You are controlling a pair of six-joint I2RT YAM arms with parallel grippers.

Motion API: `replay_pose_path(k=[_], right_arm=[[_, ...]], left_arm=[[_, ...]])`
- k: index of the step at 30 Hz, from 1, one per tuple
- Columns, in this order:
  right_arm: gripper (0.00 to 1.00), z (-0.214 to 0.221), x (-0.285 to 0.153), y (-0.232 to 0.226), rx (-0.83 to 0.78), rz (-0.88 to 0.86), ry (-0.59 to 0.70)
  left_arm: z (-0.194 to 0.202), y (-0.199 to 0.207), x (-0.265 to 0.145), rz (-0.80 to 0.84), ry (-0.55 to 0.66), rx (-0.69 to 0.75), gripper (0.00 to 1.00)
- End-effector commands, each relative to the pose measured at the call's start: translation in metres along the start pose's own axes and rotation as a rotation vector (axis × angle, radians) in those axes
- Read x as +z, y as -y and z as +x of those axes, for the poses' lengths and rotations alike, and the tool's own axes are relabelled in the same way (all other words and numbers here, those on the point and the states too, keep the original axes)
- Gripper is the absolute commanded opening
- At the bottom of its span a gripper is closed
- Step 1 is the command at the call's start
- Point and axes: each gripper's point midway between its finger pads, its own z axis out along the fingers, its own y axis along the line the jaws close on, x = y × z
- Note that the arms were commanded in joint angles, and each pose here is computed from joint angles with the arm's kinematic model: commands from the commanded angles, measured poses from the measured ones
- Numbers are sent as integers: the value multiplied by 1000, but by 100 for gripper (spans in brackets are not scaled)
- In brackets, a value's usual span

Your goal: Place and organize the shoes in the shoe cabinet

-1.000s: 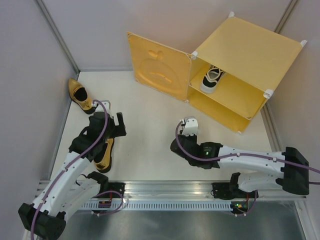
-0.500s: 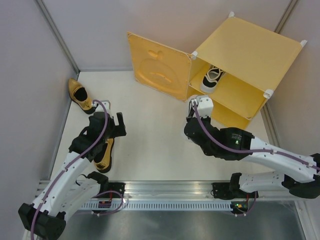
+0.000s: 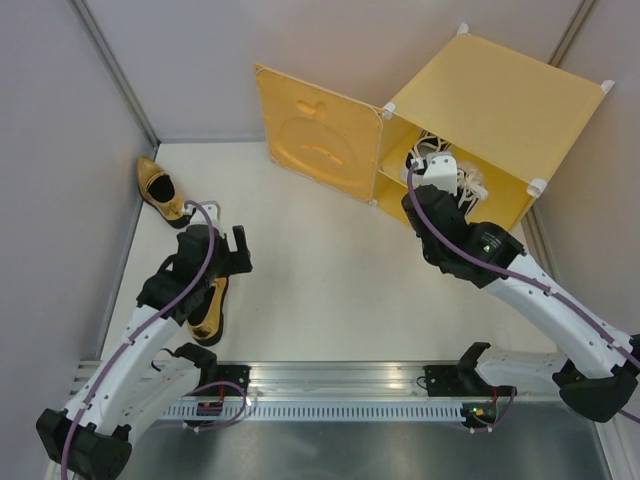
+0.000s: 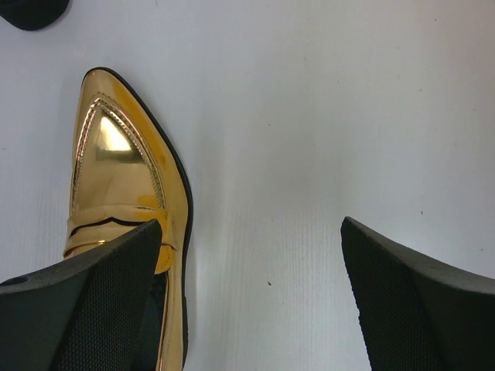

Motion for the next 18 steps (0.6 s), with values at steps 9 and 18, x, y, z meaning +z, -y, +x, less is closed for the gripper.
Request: replay_pose_path(k=[9,18], right_arm=[[1,-40,75,39,-201,121,70],[0,-35,115,47,-294,184,60]], left_arm=[[-10,-1,-2,7,49,13,100],[-11,1,-3,14,49,13,100]])
